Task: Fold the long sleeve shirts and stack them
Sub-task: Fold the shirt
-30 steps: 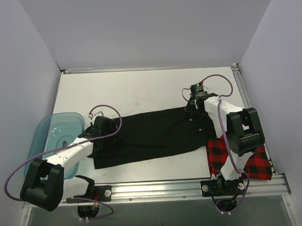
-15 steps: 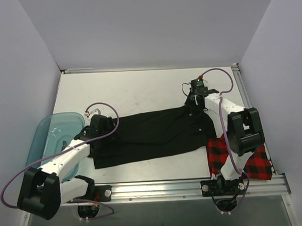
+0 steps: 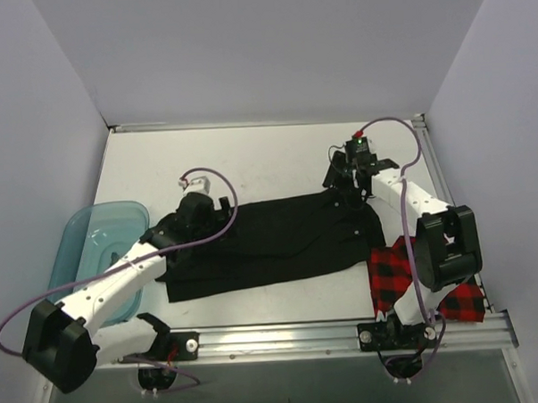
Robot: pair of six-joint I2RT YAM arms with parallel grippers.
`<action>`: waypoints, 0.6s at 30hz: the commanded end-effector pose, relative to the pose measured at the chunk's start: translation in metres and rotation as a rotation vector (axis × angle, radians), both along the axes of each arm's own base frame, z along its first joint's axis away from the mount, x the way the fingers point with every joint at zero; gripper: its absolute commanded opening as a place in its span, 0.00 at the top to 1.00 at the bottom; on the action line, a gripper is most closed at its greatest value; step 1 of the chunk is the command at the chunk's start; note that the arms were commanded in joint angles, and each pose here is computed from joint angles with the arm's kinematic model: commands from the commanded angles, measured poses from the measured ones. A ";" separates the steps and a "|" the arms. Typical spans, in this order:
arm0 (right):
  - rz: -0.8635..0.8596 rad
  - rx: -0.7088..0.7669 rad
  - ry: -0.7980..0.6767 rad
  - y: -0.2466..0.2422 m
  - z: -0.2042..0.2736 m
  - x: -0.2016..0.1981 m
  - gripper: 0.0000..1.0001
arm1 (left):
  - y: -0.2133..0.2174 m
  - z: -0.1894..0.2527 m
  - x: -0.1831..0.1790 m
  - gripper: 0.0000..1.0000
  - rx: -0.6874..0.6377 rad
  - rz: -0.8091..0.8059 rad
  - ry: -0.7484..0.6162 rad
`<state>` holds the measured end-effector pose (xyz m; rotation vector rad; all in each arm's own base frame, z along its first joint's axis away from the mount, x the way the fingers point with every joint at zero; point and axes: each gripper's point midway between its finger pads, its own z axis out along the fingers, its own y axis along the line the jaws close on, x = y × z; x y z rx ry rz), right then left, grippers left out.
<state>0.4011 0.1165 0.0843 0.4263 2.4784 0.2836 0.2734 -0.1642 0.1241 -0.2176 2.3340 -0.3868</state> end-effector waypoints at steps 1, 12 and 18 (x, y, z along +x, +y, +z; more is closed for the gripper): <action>0.058 0.079 -0.069 0.017 0.040 -0.018 0.46 | -0.037 0.029 0.004 0.03 -0.042 -0.070 -0.056; 0.252 0.540 -0.029 0.142 0.007 -0.084 0.48 | -0.071 -0.044 0.011 0.07 -0.011 -0.006 0.063; 0.239 0.526 0.089 0.149 -0.048 -0.123 0.49 | -0.026 -0.102 -0.010 0.07 0.024 0.118 0.163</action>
